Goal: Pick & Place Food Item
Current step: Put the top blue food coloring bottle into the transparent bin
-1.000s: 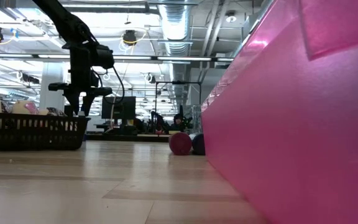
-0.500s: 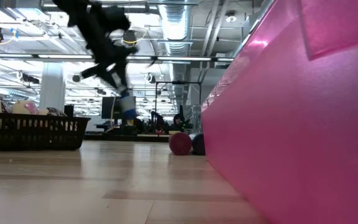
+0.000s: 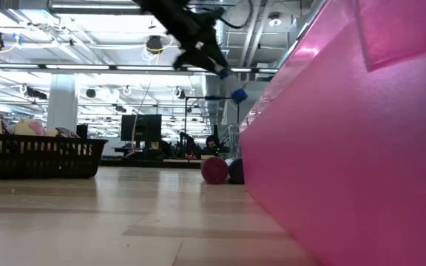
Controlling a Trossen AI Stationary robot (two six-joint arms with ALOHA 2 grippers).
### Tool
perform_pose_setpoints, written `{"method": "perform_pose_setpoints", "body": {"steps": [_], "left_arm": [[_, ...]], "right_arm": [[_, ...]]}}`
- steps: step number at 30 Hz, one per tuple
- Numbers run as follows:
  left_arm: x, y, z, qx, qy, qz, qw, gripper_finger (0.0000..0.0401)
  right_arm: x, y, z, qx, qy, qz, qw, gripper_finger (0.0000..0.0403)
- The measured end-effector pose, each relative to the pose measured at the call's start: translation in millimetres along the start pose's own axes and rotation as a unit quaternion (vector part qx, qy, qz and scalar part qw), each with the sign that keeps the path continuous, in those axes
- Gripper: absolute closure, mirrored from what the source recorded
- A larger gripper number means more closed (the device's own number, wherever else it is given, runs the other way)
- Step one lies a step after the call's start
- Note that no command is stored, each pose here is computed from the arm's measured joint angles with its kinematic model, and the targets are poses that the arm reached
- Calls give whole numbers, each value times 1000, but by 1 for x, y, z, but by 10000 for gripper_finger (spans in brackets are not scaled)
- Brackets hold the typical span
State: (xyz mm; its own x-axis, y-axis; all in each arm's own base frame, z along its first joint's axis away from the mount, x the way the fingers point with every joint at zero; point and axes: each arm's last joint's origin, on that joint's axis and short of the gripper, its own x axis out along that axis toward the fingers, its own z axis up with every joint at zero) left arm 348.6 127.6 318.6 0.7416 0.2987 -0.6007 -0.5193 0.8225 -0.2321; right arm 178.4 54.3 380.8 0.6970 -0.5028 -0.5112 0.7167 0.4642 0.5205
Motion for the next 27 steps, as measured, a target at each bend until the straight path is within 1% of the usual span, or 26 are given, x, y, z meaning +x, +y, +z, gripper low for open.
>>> {"method": "perform_pose_setpoints", "body": {"steps": [3,7,10,14,19,23,27], "left_arm": [[25,5,18,19,11,-4,1000,295],[56,14,29,44,27,-5,999,295],[74,21,30,42,37,-11,998,295],[94,29,18,39,72,-3,997,295],[101,30,13,47,82,-2,996,292],[101,32,13,47,79,12,996,254],[98,33,17,46,68,12,997,219]], "right_arm": [[0,0,0,3,-3,1,1000,293],[0,0,0,5,-4,0,1000,293],[0,0,0,11,-5,-1,1000,293],[0,0,0,14,-4,-1,1000,293],[0,0,0,15,-4,-2,1000,293],[0,0,0,13,-3,-2,1000,293],[0,0,0,13,-3,-2,1000,293]]}}
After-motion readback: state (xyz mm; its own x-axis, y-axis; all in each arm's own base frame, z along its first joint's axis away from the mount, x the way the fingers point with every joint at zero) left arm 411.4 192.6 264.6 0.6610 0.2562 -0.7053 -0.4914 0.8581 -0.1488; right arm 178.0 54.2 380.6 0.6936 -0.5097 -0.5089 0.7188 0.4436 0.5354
